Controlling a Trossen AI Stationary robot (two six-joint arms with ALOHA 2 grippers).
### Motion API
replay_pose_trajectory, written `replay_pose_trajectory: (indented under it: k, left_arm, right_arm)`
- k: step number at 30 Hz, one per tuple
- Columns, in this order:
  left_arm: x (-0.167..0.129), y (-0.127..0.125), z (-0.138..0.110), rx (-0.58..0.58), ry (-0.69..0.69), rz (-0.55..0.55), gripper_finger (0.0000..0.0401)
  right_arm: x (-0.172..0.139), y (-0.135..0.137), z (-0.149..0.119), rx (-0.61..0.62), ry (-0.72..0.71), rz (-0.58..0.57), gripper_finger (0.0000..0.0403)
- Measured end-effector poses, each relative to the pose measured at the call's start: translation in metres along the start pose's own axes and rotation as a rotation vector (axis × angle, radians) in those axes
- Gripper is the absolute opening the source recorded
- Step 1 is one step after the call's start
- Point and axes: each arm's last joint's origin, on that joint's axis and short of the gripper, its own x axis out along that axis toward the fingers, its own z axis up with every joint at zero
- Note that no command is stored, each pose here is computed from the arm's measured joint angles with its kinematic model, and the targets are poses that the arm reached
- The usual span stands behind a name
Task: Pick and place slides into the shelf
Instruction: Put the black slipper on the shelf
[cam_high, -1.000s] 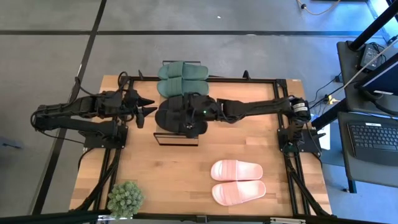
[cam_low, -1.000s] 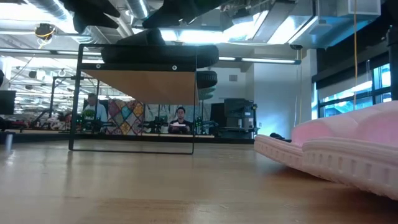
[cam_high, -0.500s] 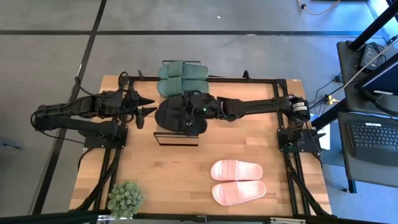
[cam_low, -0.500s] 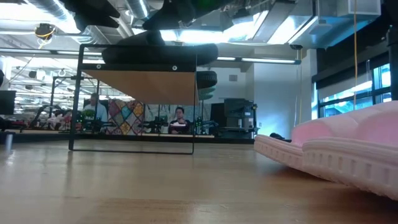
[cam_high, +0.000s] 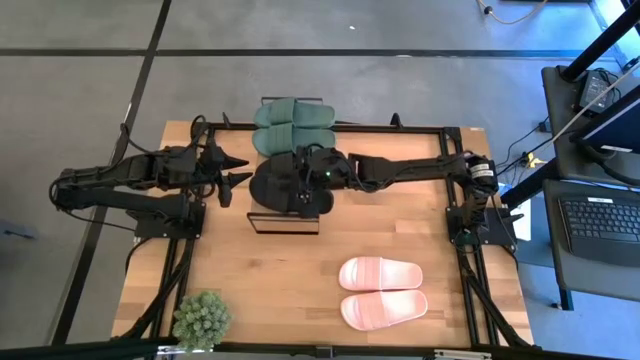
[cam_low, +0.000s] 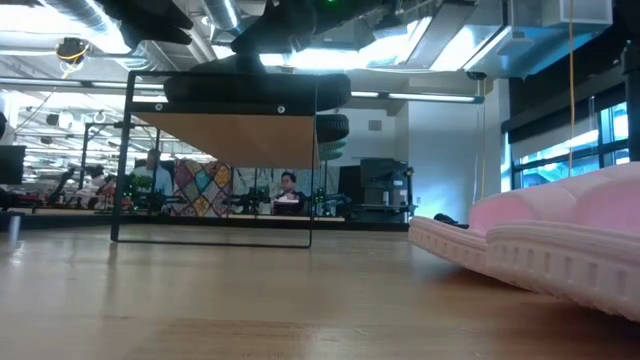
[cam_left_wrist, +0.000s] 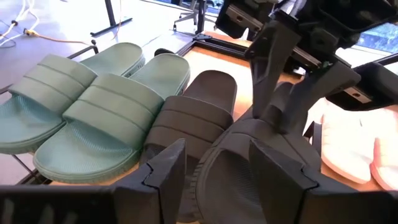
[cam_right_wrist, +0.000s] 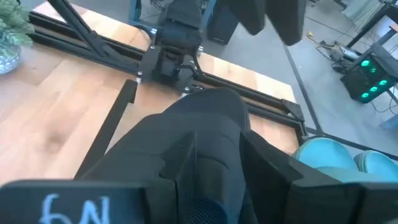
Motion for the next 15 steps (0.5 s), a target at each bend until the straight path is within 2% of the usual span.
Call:
replay_pose_trajectory:
  k: [5, 10, 15]
  left_arm:
    - [0.0, 0.0, 0.0, 0.001, 0.0, 0.0, 0.0165]
    - [0.0, 0.0, 0.0, 0.001, 0.0, 0.0, 0.0165]
    - [0.0, 0.0, 0.0, 0.001, 0.001, 0.0, 0.0165]
  right_arm:
    - [-0.002, 0.003, 0.002, -0.008, -0.003, 0.004, 0.0125]
    - [-0.009, 0.008, 0.022, -0.019, 0.0, 0.031, 0.0125]
    - [-0.02, 0.027, 0.034, -0.006, 0.075, 0.109, 0.0125]
